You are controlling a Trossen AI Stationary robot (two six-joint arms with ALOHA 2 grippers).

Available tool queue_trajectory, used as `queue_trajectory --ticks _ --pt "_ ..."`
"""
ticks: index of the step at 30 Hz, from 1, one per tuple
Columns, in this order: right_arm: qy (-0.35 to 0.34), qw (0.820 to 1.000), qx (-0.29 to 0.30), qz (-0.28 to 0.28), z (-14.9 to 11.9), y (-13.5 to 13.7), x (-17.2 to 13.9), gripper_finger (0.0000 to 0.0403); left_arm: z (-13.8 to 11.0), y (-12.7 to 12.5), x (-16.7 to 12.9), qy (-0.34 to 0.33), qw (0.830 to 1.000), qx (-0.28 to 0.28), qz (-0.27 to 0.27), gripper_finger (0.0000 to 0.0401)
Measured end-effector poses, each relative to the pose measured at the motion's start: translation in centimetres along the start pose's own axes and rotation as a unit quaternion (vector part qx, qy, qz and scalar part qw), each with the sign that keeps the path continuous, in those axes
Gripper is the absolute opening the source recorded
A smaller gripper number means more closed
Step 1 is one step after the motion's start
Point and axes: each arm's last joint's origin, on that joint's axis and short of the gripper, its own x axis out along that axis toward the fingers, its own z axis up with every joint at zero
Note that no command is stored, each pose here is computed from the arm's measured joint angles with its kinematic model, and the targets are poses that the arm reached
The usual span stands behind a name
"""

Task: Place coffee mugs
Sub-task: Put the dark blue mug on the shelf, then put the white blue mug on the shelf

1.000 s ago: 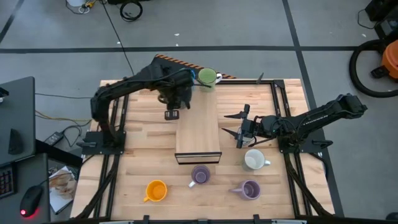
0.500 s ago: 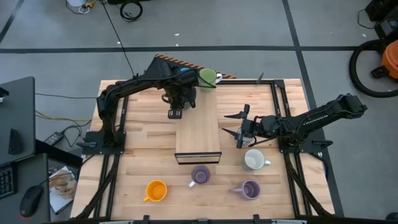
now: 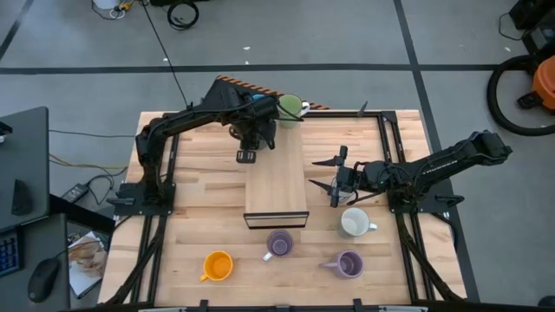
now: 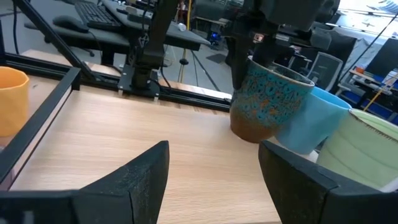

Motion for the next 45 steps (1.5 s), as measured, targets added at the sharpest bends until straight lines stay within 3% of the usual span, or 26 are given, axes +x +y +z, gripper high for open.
queue_trajectory --ticks 24,31,41,45 --pt "0.000 1.000 0.008 0.003 0.0 0.0 0.0 0.0254 0.2 -0.7 -0.3 0.010 0.999 0.000 0.037 0.0112" --pt "0.000 1.000 0.012 0.002 0.0 0.0 0.0 0.0254 0.4 -1.2 -0.5 0.022 0.997 0.005 0.069 0.0124" --pt "0.000 1.000 0.013 0.002 0.0 0.0 0.0 0.0254 0.7 -2.5 -5.4 -0.028 0.994 -0.008 0.102 0.0168" --pt "0.001 1.000 0.014 -0.002 0.0 -0.1 0.0 0.0254 0.9 -4.5 -7.0 -0.076 0.995 0.004 0.064 0.0164"
